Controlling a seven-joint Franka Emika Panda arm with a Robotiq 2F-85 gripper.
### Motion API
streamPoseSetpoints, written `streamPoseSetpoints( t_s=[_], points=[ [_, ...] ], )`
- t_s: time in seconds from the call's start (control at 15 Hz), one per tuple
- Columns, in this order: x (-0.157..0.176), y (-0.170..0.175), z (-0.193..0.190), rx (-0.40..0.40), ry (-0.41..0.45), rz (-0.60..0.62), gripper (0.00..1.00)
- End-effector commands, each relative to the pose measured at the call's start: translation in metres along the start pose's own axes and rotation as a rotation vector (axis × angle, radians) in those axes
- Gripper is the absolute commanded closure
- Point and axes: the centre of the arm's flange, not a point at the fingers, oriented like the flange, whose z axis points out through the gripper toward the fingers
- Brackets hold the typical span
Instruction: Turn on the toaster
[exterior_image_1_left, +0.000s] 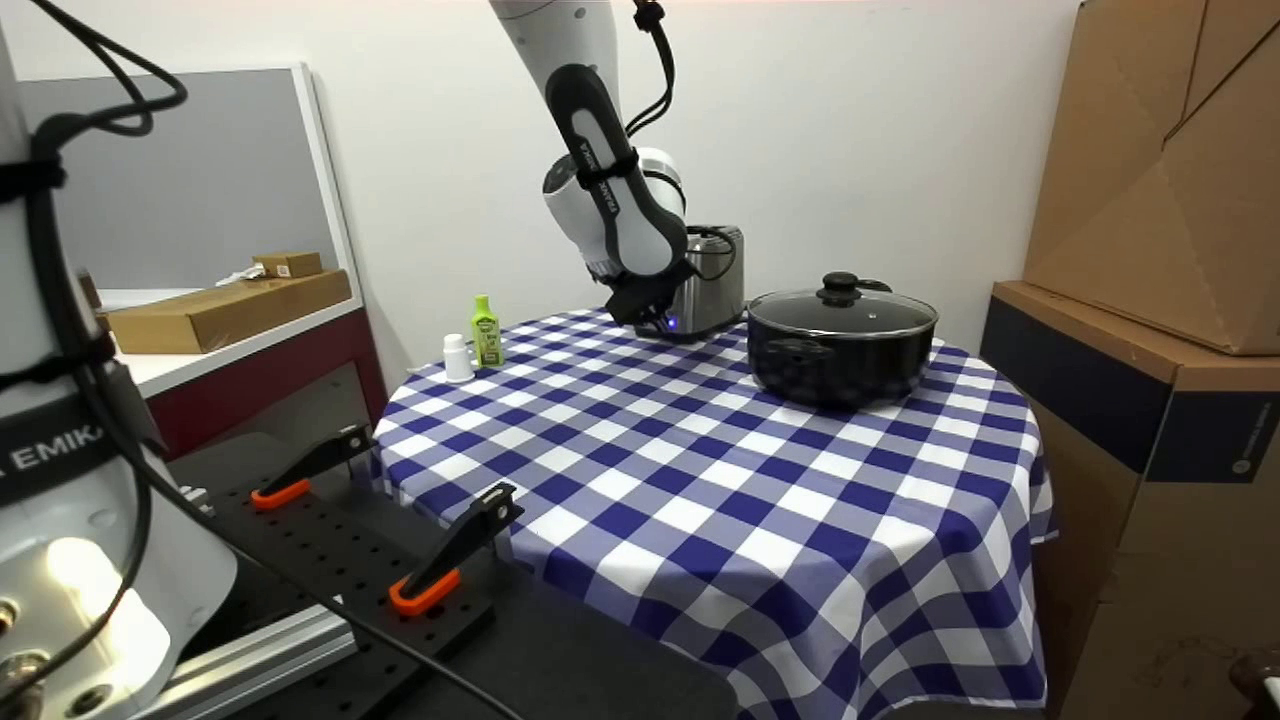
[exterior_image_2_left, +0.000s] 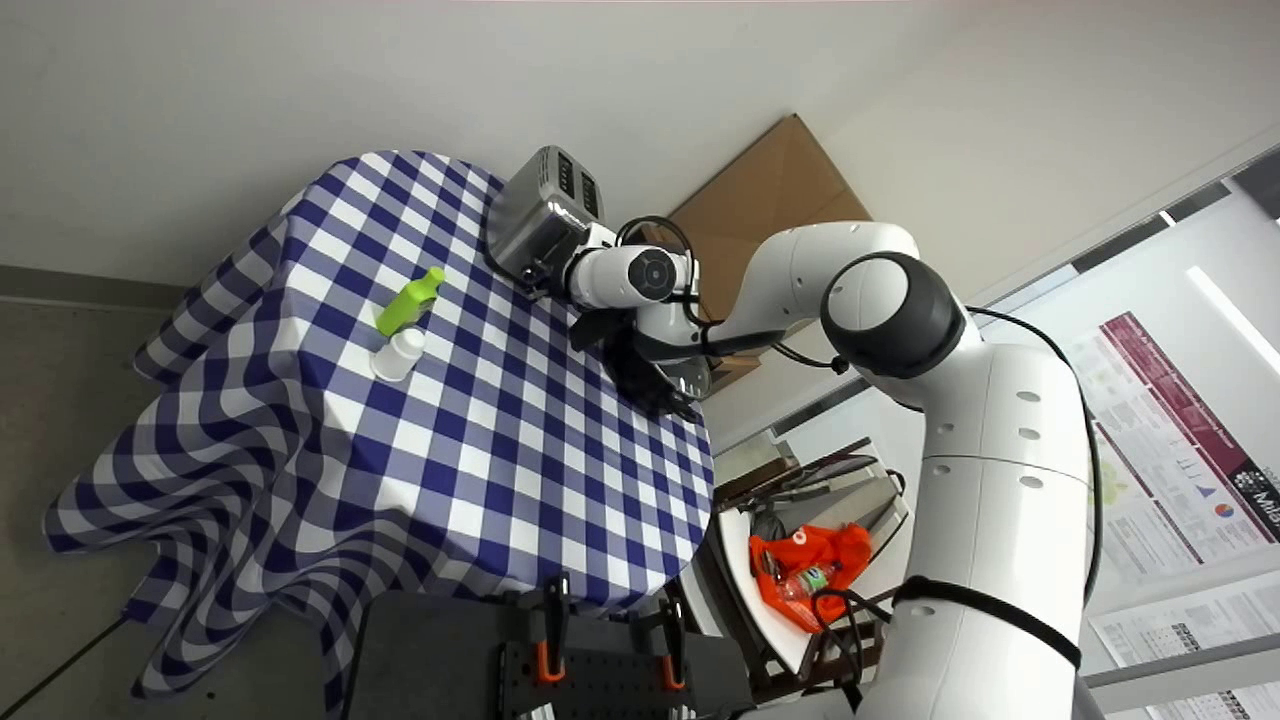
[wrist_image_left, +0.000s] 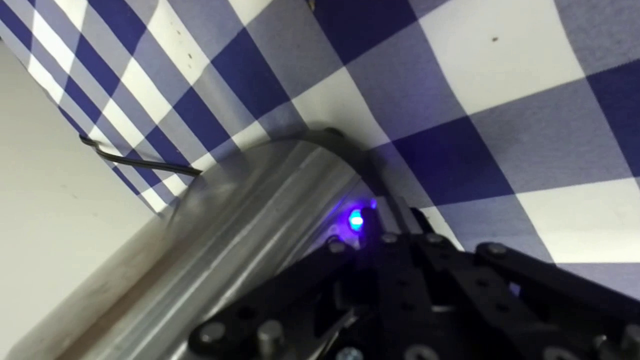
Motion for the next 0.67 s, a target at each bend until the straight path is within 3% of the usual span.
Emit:
streamPoseSetpoints(
  t_s=[0.0,0.6],
  points=[
    [0.001,0.003,0.001,-0.009,0.002,-0.007,1.0],
    [0.002,0.008,-0.017,0.029,-0.006,0.003,1.0]
  ],
)
